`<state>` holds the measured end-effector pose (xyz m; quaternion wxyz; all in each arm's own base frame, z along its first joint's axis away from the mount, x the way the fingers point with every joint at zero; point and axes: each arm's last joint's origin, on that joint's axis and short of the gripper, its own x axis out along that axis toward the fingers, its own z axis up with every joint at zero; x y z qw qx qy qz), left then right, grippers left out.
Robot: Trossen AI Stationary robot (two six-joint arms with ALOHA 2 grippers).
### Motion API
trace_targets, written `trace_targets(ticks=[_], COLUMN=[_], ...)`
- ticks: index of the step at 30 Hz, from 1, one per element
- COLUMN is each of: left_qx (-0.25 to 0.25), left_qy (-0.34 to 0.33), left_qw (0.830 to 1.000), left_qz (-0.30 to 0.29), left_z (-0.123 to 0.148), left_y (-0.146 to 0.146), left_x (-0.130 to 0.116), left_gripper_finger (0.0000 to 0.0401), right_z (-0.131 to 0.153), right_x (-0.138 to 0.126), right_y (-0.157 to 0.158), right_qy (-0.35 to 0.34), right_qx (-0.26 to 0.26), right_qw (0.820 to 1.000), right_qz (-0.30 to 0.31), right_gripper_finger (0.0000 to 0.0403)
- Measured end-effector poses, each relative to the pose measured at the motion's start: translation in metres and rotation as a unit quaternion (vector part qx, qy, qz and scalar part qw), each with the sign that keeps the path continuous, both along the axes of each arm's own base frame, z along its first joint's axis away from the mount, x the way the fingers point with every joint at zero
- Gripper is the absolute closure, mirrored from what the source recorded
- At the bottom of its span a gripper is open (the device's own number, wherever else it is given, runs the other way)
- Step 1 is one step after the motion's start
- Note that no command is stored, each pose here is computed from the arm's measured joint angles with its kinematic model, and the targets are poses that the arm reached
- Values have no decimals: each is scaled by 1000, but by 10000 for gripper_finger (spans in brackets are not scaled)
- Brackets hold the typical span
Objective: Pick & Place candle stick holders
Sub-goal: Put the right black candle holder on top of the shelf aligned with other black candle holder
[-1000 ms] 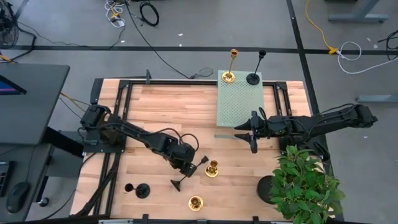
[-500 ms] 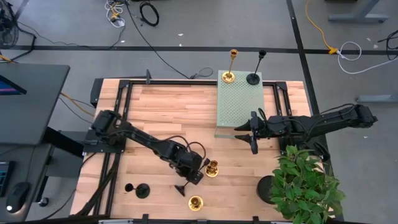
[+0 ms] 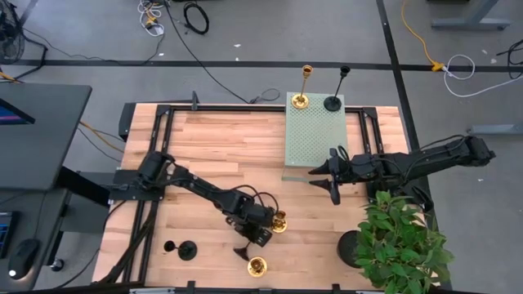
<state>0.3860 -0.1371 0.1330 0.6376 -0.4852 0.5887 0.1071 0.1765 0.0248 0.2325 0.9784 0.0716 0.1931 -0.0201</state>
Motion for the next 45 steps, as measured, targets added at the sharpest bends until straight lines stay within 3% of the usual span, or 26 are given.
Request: trace_targets(ticks=[7,19,32,38,45], left_qx=[3,17,71,142,231], left_qy=[6,5,-1,11,-35], left_qw=[1000,1000,997,990,972], left_qz=[-2,-10,-25,-14,1], left_z=[-2,-3,3,34,80], left_y=[0,1,6,16,31], left_x=[-1,-2,-7,-24,-42], left_gripper_finger=[269,391,392,394,395], right_z=[0,-1,0,0,1], right_x=[0,-1,-1,-1,0], right_y=[3,4,4,4,4], right_qy=[0,3,3,0,-5], right_qx=[-2,-5,-6,-5,-1], right_qw=[1000,1000,1000,1000,1000], right_qz=[10,11,12,11,10], right_gripper_finger=[240,240,240,240,240])
